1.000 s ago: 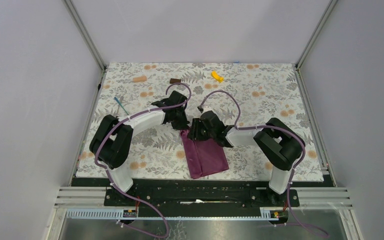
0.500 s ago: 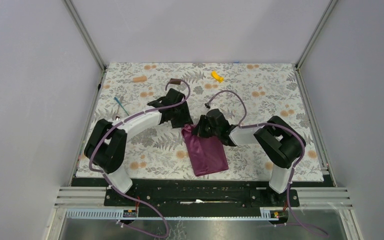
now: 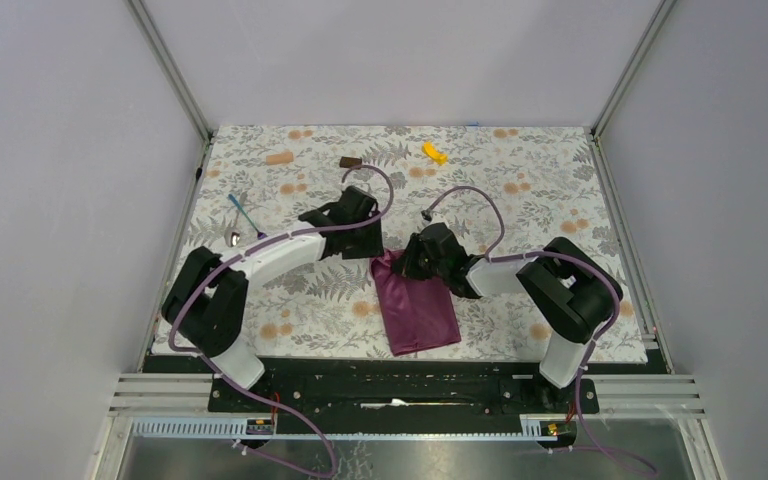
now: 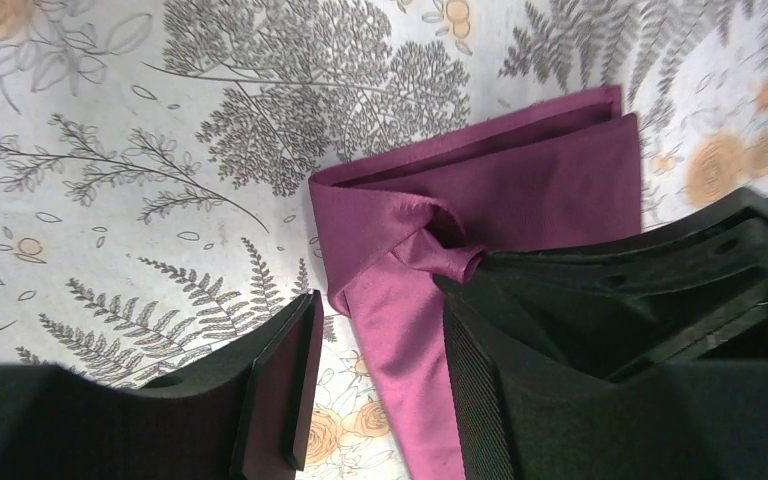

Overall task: Fold the napkin into a case and place the utensils inside
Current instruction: Smooth out the 2/3-rectangle-folded napkin at the center of the board.

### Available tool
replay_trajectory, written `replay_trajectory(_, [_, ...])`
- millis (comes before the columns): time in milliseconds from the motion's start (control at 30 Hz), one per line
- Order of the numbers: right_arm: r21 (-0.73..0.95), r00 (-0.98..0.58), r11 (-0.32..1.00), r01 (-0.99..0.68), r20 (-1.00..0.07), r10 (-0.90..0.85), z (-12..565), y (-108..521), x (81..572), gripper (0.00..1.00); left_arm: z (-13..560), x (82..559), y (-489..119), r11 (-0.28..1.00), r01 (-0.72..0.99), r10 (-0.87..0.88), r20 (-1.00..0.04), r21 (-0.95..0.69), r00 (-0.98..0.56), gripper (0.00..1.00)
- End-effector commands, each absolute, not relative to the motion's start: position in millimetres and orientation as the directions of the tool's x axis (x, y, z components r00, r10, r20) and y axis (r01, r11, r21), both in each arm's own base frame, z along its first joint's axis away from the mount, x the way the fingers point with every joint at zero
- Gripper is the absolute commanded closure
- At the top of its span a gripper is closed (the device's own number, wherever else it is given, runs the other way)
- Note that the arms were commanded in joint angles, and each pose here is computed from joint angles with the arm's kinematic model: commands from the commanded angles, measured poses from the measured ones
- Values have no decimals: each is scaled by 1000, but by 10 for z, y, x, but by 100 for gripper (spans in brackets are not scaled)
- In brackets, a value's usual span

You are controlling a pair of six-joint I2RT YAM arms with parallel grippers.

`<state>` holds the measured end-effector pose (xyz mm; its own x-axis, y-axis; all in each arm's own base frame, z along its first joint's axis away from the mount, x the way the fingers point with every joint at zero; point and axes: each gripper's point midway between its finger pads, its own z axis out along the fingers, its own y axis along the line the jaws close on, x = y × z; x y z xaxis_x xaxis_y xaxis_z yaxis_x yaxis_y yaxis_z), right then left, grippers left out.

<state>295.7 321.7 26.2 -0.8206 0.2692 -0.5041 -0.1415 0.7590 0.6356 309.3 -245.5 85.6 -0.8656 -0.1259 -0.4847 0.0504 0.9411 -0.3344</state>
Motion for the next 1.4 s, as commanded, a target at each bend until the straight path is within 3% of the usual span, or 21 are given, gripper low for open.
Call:
replay_trajectory(0, [655, -780, 745, -125, -530, 334, 426, 3159, 3092, 93, 743, 3121, -2475, 970, 116, -18, -538, -213, -843, 48])
replay_trajectory(567, [677, -789, 725, -125, -511, 341, 418, 3144, 3079, 81, 588, 3221, -2679, 978, 168, 75, -551, -121, -831, 77])
replay_trajectory(800, [673, -790, 731, -110, -506, 347, 399, 3070, 3066, 69, 559, 3202, -2829, 972, 194, 93, -550, -129, -830, 89])
replay_trajectory(1133, [659, -778, 742, -121, -527, 342, 451, 2911, 3074, 57, 466, 3138, -2945, 966, 224, 123, -538, -126, -834, 90])
replay_trajectory(1367, [654, -774, 742, -146, -543, 326, 536, 2864, 3128, 48, 404, 3126, -2948, 966, 223, 122, -530, -130, -839, 84])
